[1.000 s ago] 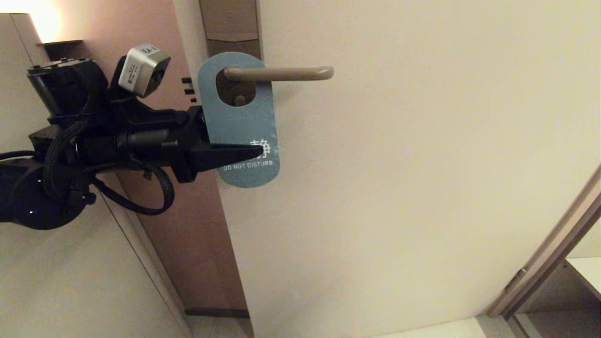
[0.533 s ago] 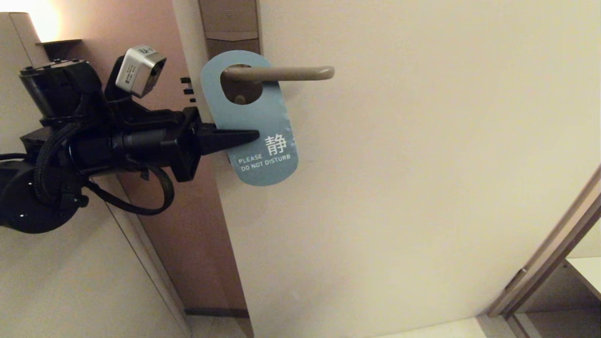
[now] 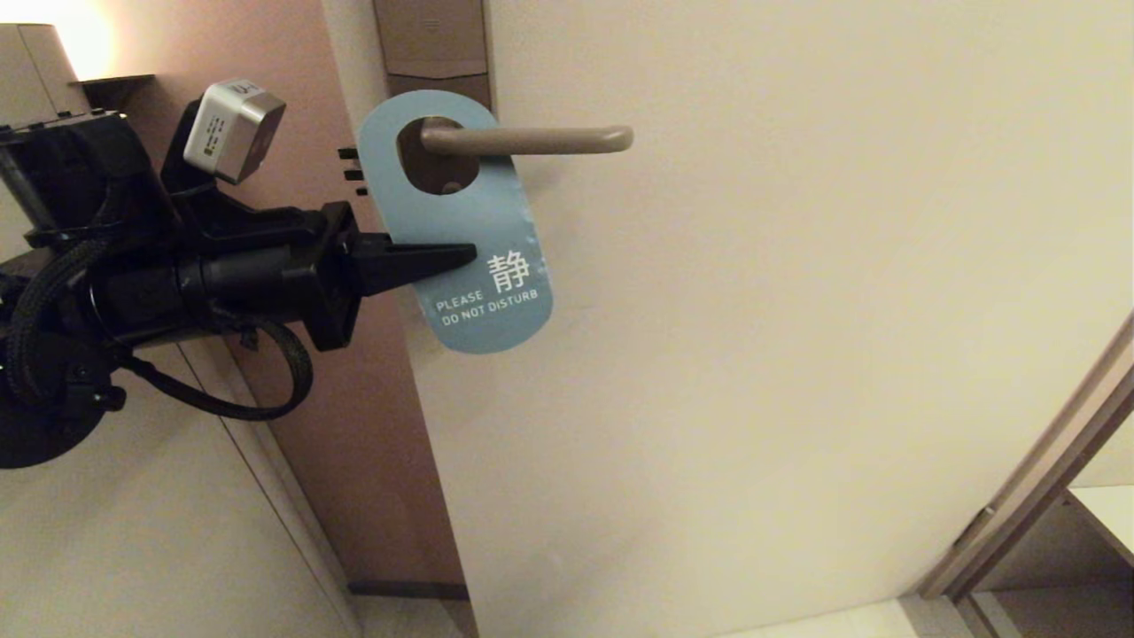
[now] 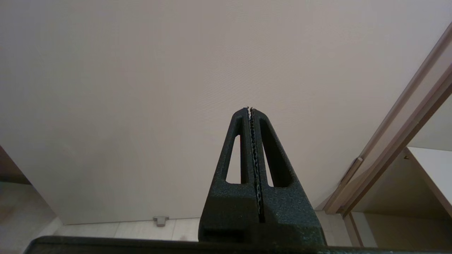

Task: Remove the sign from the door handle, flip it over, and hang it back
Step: Take down the sign

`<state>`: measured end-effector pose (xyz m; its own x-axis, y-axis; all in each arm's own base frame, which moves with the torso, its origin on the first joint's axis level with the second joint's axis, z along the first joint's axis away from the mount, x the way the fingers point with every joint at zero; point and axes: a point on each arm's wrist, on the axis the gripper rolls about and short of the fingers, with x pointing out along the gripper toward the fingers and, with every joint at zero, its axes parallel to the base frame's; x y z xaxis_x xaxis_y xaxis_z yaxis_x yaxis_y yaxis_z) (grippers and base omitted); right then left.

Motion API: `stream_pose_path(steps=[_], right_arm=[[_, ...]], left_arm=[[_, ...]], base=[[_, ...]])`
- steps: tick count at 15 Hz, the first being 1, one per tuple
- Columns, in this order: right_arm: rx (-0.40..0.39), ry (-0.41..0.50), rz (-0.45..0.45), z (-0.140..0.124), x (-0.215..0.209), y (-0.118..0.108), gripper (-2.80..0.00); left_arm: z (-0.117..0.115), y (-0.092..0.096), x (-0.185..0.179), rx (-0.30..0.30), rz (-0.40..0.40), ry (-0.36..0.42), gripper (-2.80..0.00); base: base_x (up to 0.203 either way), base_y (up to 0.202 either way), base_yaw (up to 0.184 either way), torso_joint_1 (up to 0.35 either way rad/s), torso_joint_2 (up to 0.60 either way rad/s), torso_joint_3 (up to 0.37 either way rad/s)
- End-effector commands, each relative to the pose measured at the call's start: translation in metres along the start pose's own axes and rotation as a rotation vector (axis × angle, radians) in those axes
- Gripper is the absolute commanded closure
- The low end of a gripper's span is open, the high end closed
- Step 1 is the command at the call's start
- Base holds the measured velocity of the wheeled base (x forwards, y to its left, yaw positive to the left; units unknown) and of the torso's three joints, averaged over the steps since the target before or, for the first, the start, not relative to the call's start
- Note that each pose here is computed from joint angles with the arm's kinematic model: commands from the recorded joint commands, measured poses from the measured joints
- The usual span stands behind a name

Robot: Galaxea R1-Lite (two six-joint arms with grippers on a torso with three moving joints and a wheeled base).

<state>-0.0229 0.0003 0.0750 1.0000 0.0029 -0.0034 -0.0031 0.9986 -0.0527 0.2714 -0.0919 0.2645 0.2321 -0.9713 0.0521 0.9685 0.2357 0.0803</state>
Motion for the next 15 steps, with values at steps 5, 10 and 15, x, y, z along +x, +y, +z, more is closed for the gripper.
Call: stream_pose_path(steps=[5, 10, 15], right_arm=[[-0.001, 0.001, 0.000, 0.000, 0.000, 0.000, 0.00], [-0.001, 0.001, 0.000, 0.000, 0.000, 0.000, 0.00], [-0.001, 0.001, 0.000, 0.000, 0.000, 0.000, 0.00]], left_arm=[[0.003, -0.017, -0.008, -0.002, 0.089, -0.001, 0.00], [0.001, -0.032, 0.002, -0.019, 0.238, 0.007, 0.00], [-0.003, -0.043, 0.017, -0.016, 0.367, 0.016, 0.00]], base=[[0.000, 0.000, 0.000, 0.000, 0.00, 0.000], [0.000, 0.000, 0.000, 0.000, 0.00, 0.000], [0.000, 0.000, 0.000, 0.000, 0.00, 0.000]])
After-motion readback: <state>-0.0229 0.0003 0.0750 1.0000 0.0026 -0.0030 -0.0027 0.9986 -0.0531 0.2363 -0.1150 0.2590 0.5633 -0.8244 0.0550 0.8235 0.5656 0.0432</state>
